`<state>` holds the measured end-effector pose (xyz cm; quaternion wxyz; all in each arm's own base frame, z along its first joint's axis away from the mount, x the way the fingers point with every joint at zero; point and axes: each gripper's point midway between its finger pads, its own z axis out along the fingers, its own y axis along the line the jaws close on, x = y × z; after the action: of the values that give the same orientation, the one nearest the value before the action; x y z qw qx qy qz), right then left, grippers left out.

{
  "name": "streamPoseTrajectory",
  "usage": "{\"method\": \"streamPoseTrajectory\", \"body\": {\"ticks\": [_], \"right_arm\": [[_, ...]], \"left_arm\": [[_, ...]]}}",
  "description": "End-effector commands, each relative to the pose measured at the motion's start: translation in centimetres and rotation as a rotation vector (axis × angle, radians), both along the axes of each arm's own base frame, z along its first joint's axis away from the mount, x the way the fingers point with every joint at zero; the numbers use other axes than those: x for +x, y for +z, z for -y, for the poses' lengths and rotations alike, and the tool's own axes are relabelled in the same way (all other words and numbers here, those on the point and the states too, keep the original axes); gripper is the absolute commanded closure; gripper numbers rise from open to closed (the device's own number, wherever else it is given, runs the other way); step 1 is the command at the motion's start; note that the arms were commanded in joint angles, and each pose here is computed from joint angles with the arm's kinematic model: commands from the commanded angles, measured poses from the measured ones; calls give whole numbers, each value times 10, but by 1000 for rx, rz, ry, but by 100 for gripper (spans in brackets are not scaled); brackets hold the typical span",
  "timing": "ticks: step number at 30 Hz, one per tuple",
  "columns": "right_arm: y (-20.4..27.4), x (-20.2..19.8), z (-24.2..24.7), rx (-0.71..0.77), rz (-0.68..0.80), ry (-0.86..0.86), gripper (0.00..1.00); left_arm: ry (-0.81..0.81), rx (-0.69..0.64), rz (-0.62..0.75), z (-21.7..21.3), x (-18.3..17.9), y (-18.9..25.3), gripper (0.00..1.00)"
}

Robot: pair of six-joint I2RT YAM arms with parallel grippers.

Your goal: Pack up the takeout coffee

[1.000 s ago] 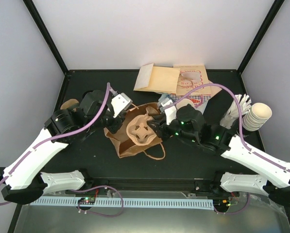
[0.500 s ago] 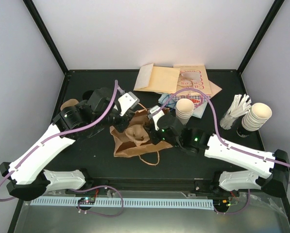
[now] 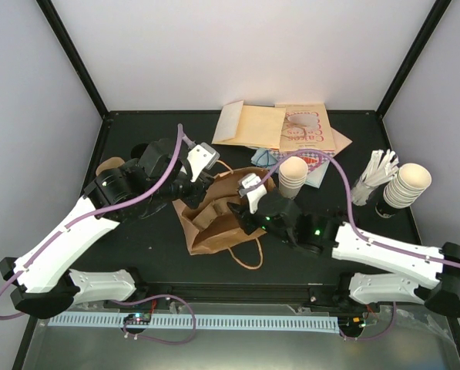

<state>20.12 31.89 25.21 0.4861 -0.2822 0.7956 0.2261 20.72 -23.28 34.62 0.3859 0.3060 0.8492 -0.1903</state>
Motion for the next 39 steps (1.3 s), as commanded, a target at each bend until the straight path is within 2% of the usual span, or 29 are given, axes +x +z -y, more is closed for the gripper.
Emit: {"method": "streamPoseTrajectory", "body": {"ticks": [1, 7, 14, 21, 25, 30, 33, 39], "right_arm": [[19, -26, 3, 14, 15, 146, 52], [-21, -61, 13, -40, -116, 270, 57], [-73, -90, 17, -158, -133, 321, 59], [-105, -94, 18, -269, -122, 309, 58], [-95, -81, 17, -206, -97, 226, 58], [-81, -76, 3, -130, -74, 210, 58], [-80, -71, -5, -175, -10, 230, 58], [-77, -74, -18, -339, 176, 411, 52]], "left_arm": [[-21, -78, 29, 8, -2, 22, 99], [11, -62, 5, 9, 3, 8, 98], [-89, -104, -29, 24, -9, 8, 98], [-186, -138, -149, 36, -32, -9, 99], [-194, -174, -220, 39, -42, -18, 99], [-189, -218, -275, 41, -50, -26, 98], [-184, -237, -285, 42, -52, -27, 98], [-184, -209, -221, 37, -48, -16, 98]]}}
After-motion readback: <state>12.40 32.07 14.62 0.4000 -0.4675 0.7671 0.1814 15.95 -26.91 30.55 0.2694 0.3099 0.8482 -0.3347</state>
